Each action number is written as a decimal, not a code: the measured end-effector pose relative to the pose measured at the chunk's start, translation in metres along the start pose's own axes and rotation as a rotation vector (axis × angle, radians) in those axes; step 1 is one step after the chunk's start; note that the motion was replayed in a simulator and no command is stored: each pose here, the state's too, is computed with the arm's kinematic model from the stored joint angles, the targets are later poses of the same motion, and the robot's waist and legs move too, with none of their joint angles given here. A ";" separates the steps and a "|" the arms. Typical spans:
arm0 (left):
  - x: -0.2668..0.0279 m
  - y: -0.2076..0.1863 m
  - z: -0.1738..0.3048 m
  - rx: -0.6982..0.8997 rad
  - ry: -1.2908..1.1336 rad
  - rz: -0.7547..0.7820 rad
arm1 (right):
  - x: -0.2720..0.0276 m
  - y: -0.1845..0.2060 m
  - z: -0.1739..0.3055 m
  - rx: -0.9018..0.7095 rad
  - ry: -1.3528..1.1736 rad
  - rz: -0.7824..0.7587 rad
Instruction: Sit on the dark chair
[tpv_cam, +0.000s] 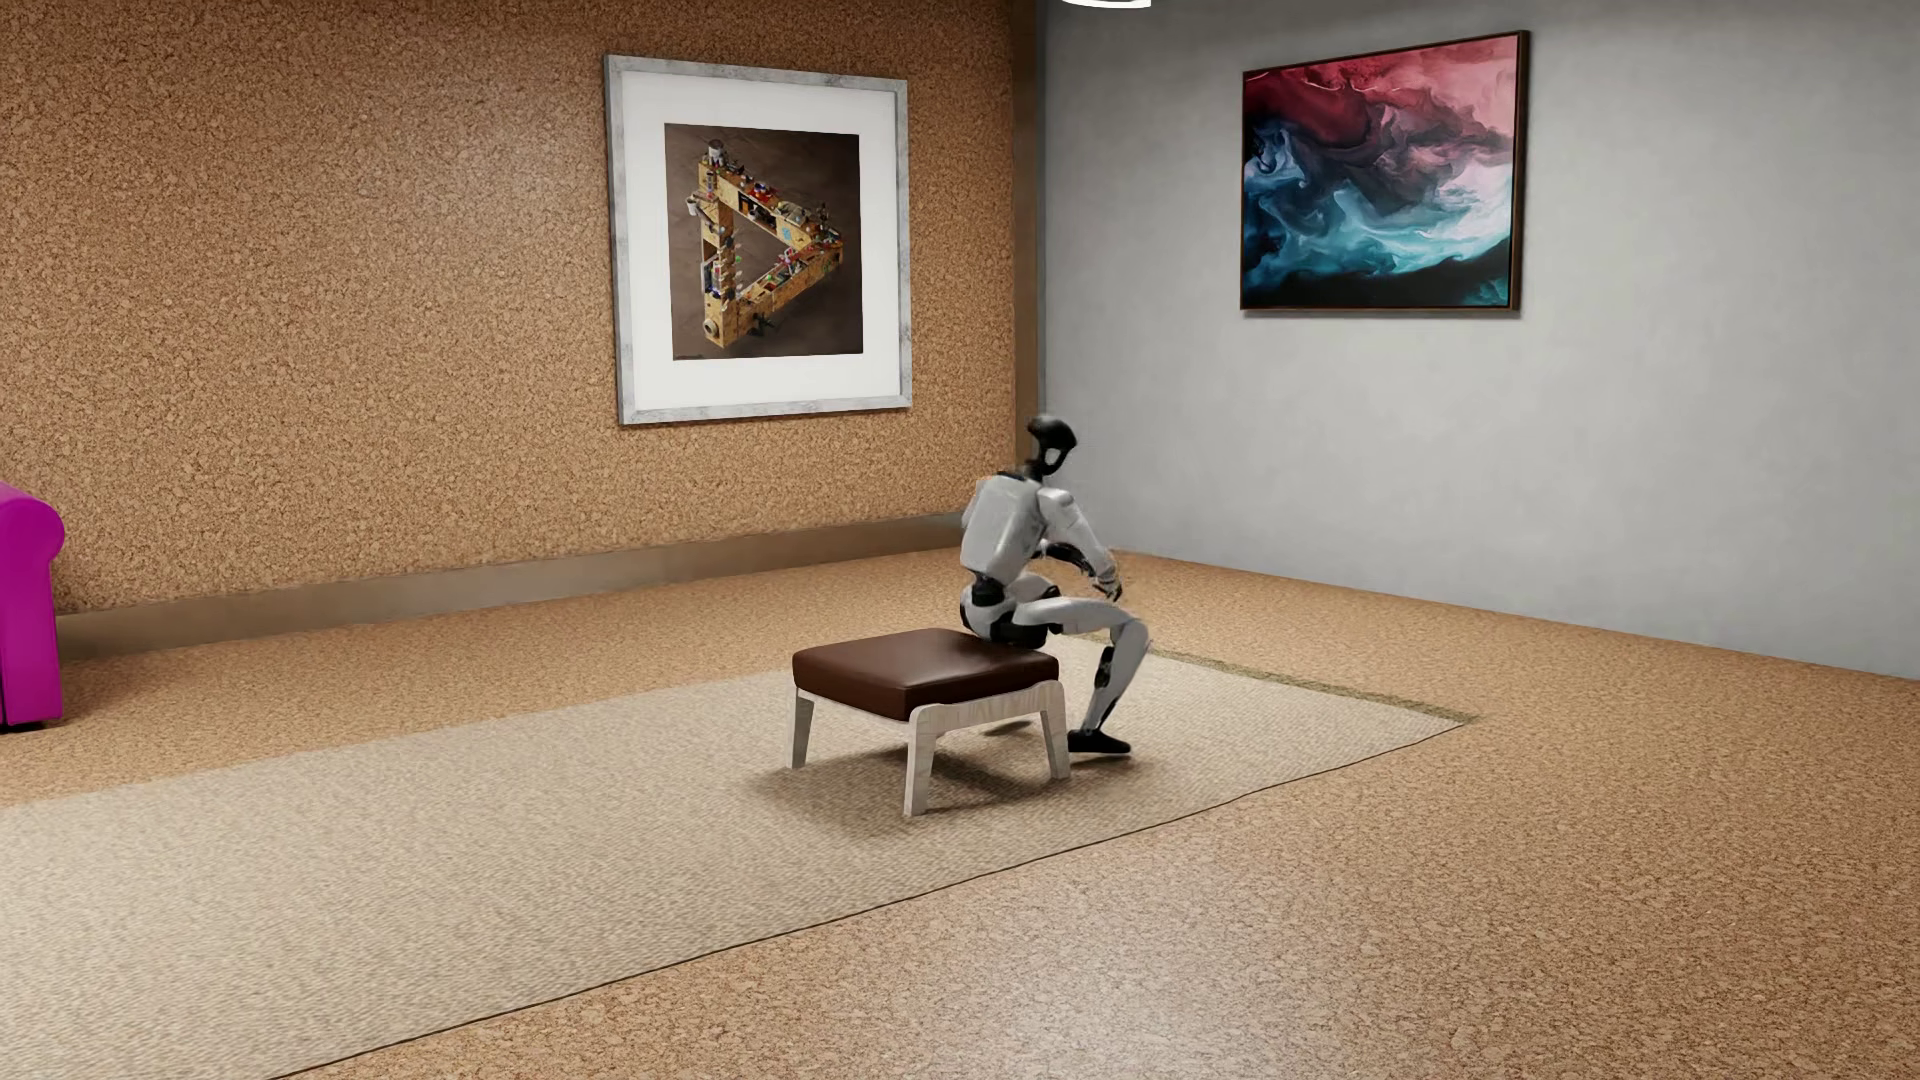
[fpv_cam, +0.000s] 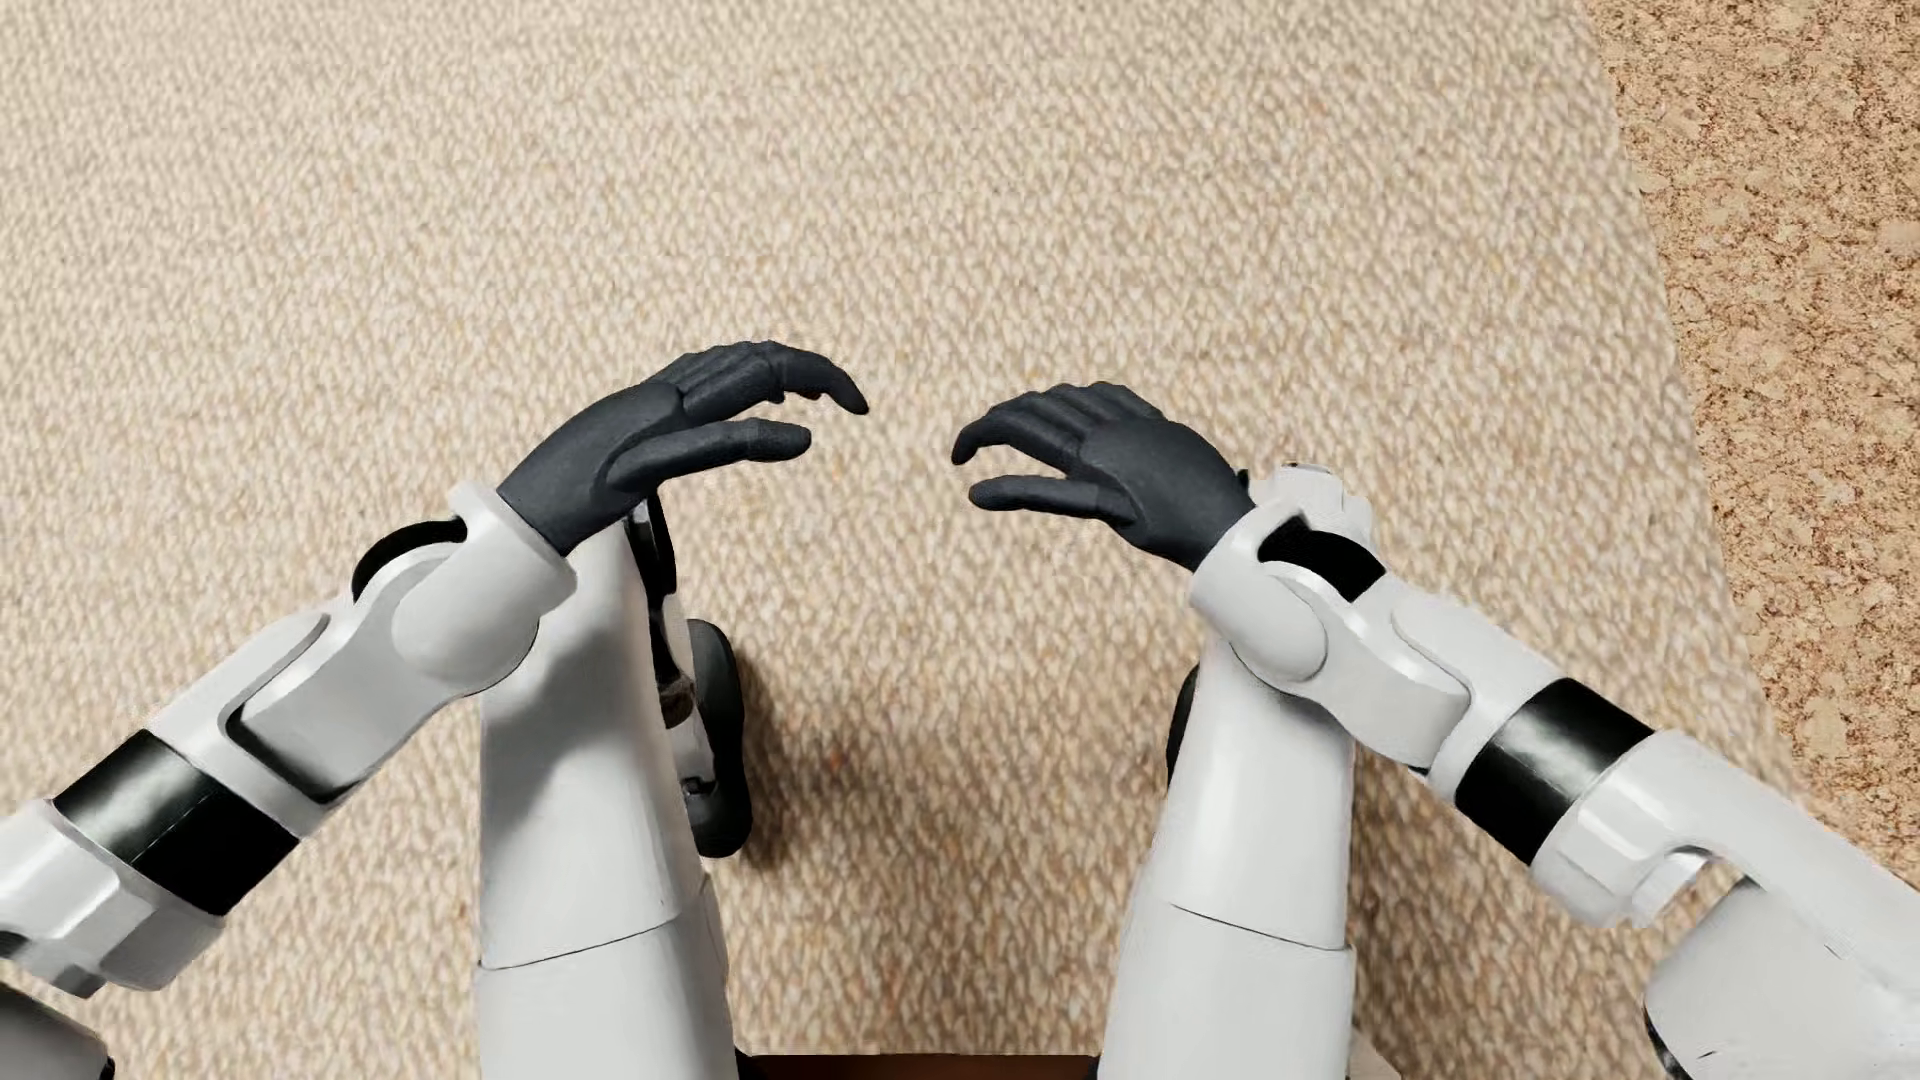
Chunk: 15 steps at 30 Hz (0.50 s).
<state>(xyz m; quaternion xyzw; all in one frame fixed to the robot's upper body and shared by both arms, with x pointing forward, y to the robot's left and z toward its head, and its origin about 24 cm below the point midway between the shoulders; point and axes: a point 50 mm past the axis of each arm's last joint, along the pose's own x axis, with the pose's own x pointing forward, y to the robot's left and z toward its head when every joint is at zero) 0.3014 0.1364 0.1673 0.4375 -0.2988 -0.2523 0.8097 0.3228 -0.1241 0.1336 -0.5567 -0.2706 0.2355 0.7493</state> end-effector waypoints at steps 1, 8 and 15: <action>-0.007 -0.007 -0.011 -0.032 0.065 0.012 | -0.003 0.011 -0.009 0.062 0.079 -0.015; -0.080 -0.082 -0.085 -0.452 0.667 0.358 | -0.064 0.106 -0.055 0.638 0.749 -0.231; -0.201 -0.191 -0.111 -0.620 1.243 -0.304 | -0.221 0.208 -0.063 0.747 1.222 0.557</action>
